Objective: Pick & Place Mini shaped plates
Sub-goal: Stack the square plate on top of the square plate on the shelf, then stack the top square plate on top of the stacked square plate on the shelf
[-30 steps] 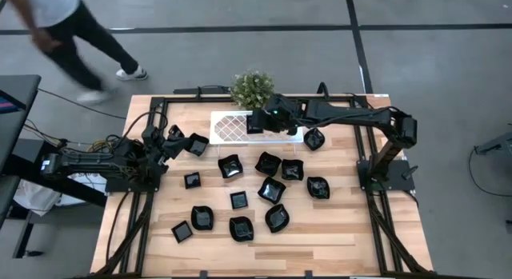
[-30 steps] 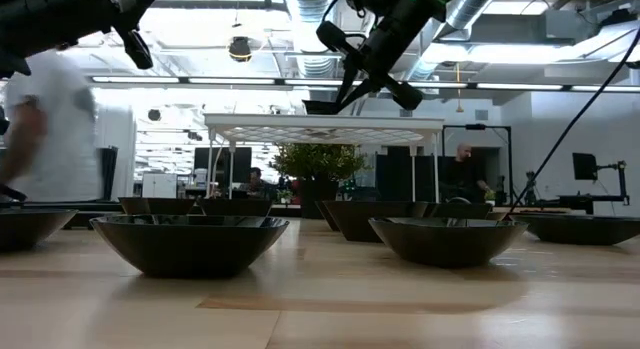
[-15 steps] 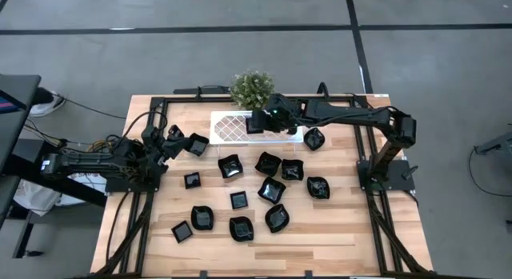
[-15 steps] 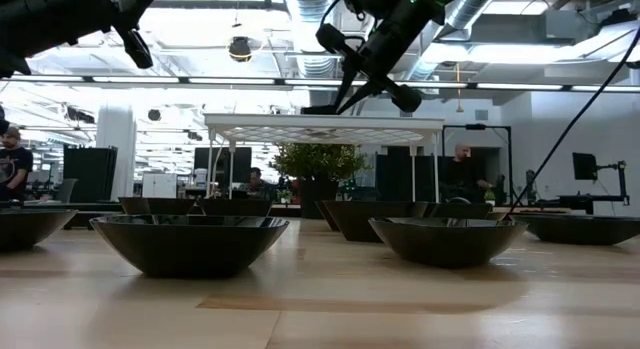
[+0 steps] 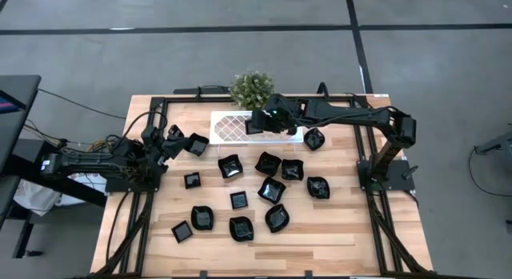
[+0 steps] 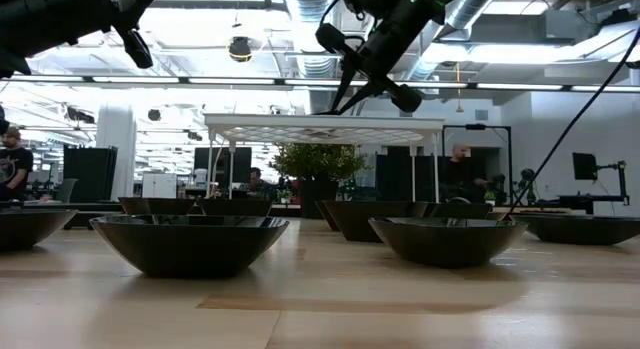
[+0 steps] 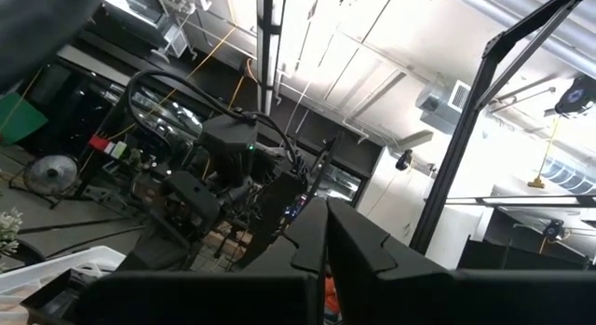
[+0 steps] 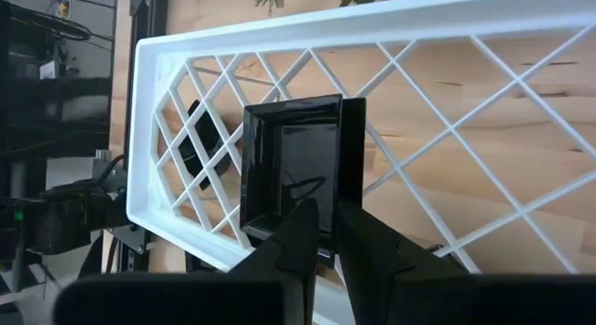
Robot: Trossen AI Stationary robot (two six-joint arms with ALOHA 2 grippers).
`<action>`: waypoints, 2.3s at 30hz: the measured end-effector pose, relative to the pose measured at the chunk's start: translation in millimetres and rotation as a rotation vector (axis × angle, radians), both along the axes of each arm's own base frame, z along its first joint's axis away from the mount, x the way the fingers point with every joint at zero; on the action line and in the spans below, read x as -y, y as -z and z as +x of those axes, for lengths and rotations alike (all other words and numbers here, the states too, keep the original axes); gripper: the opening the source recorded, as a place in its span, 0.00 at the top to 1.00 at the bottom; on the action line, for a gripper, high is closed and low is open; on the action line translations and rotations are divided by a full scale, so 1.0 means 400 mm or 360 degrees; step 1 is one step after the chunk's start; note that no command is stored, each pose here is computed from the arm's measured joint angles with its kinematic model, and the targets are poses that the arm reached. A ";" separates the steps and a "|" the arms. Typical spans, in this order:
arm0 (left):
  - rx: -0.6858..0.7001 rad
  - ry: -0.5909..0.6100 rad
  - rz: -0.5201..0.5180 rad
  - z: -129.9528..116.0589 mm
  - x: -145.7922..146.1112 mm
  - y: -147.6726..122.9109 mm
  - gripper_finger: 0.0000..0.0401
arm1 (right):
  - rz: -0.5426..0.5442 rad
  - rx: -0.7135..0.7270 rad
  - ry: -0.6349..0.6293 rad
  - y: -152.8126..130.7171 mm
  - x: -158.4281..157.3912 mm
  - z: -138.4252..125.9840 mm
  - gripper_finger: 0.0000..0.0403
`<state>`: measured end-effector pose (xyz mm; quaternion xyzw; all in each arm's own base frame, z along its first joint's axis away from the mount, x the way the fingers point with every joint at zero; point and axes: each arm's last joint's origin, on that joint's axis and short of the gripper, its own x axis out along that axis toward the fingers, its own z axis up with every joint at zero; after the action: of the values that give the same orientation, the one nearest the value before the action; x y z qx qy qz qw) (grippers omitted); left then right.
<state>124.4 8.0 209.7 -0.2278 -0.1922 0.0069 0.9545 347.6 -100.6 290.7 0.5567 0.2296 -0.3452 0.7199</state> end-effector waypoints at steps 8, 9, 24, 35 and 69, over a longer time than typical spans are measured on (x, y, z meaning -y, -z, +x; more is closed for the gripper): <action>0.0012 0.0000 0.0001 -0.001 0.000 -0.002 0.97 | 0.0000 0.0006 0.0024 -0.029 0.005 -0.030 0.90; 0.0012 0.0000 0.0001 -0.001 0.000 -0.002 0.97 | -0.0004 0.0022 0.0024 -0.038 0.004 -0.036 0.90; 0.0027 0.0004 -0.0009 -0.001 0.000 -0.004 0.97 | -0.0283 0.0176 -0.0401 -0.232 -0.145 -0.224 0.93; 0.0032 0.0004 -0.0010 -0.002 0.000 -0.004 0.97 | -0.0450 -0.0128 -0.0864 -0.201 -0.352 -0.275 0.97; -0.0208 0.0303 0.0163 0.144 0.074 -0.184 0.97 | -0.0876 0.0364 -0.0478 -0.094 -0.407 -0.573 1.00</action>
<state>182.1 -21.4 283.4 -0.1951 -0.1073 -0.0788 0.9717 118.6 62.3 328.3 0.3363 0.1249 -0.2195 0.9072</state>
